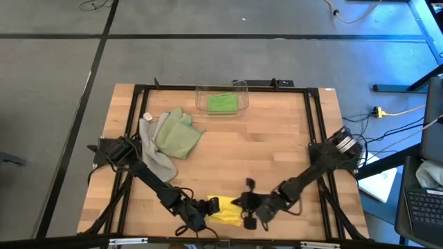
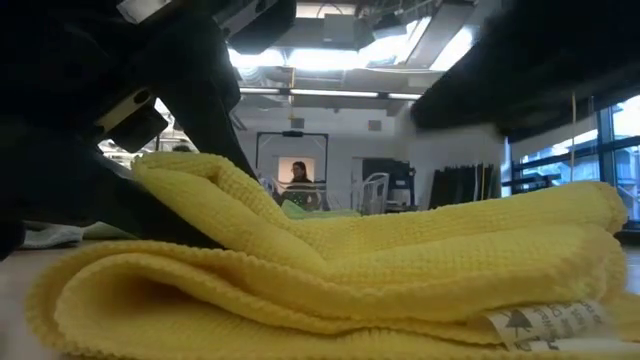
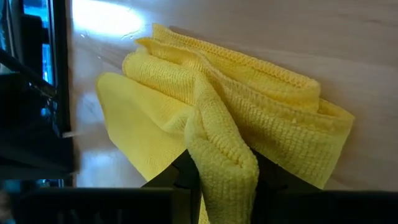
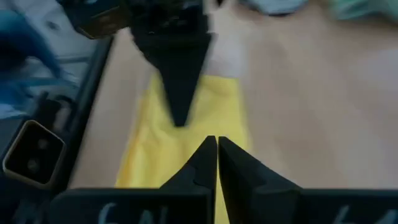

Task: Fold microfiber towels
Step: Fold the yellow microfiber cloth, then put the yellow microfiber cloth into the transparent bin

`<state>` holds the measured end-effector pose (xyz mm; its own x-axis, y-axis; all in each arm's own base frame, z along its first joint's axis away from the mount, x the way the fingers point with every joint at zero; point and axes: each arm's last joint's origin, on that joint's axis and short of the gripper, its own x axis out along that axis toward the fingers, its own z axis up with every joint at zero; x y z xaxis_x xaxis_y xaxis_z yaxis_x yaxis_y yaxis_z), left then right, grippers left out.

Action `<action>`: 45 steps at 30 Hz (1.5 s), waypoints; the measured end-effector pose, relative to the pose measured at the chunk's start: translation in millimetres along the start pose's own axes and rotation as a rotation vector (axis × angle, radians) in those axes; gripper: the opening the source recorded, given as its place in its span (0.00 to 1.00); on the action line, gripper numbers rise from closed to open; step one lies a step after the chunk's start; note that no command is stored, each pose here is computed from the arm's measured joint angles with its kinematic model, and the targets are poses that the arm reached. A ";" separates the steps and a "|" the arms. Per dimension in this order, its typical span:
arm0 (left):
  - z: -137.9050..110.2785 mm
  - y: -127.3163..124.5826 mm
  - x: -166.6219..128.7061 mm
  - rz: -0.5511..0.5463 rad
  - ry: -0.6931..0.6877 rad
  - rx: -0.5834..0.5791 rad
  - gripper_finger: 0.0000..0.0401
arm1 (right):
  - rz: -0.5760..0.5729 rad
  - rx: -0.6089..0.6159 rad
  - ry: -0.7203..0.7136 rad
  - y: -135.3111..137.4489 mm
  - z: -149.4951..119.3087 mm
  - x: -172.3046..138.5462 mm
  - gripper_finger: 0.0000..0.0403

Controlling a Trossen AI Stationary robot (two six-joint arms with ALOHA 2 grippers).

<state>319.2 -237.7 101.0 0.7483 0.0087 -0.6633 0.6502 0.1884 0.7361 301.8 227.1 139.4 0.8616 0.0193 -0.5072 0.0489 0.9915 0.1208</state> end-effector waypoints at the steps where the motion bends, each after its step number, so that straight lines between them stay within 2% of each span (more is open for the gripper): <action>1: -0.1 -0.1 0.0 -0.001 0.001 0.001 0.18 | 0.038 0.011 -0.023 0.4 -2.4 9.4 0.03; 5: -1.2 0.3 0.6 -0.002 0.006 -0.026 0.18 | 0.097 0.004 -0.065 6.0 -11.3 36.6 0.01; 8: -2.0 0.1 0.9 -0.010 0.005 -0.030 0.18 | 0.130 -0.012 -0.030 13.3 -19.0 51.0 0.03; 10: -1.9 -0.2 0.9 -0.016 0.000 -0.029 0.18 | 0.110 -0.008 0.028 14.9 -28.0 60.1 0.03; 12: -1.9 -0.3 0.9 -0.018 -0.002 -0.027 0.18 | 0.074 0.032 0.079 13.6 -34.4 68.2 0.02; 15: -2.0 -0.4 0.9 -0.017 -0.001 -0.026 0.18 | 0.101 0.084 0.129 10.8 -43.9 79.0 0.01; 20: 0.9 1.6 -5.0 0.037 0.037 -0.020 0.18 | 0.121 0.120 0.119 11.2 -48.8 83.7 0.03; 24: -0.5 4.3 -13.8 0.125 0.145 0.000 0.18 | 0.121 0.127 0.121 11.0 -49.0 83.7 0.03; 30: -1.4 10.5 -41.6 0.099 0.208 0.048 0.18 | 0.130 0.145 0.131 10.6 -49.4 83.8 0.01; 33: -8.9 12.9 -54.6 0.071 0.260 -0.024 0.18 | 0.131 0.144 0.132 10.7 -49.6 83.7 0.02; 38: -25.7 20.9 -76.3 0.123 0.400 -0.188 0.18 | 0.132 0.124 0.132 9.9 -49.2 84.2 0.03; 41: -28.1 29.3 -83.3 0.155 0.379 -0.342 0.18 | 0.128 0.089 0.131 7.6 -48.5 85.5 0.03; 45: -26.5 32.3 -82.7 0.148 0.329 -0.471 0.18 | 0.130 0.045 0.146 1.2 -46.0 88.7 0.02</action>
<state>274.8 -206.3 176.0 0.6978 0.3583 -0.6203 0.3571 0.5766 0.7348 355.0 236.0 55.3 0.7796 0.1685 -0.6032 -0.0325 0.9727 0.2297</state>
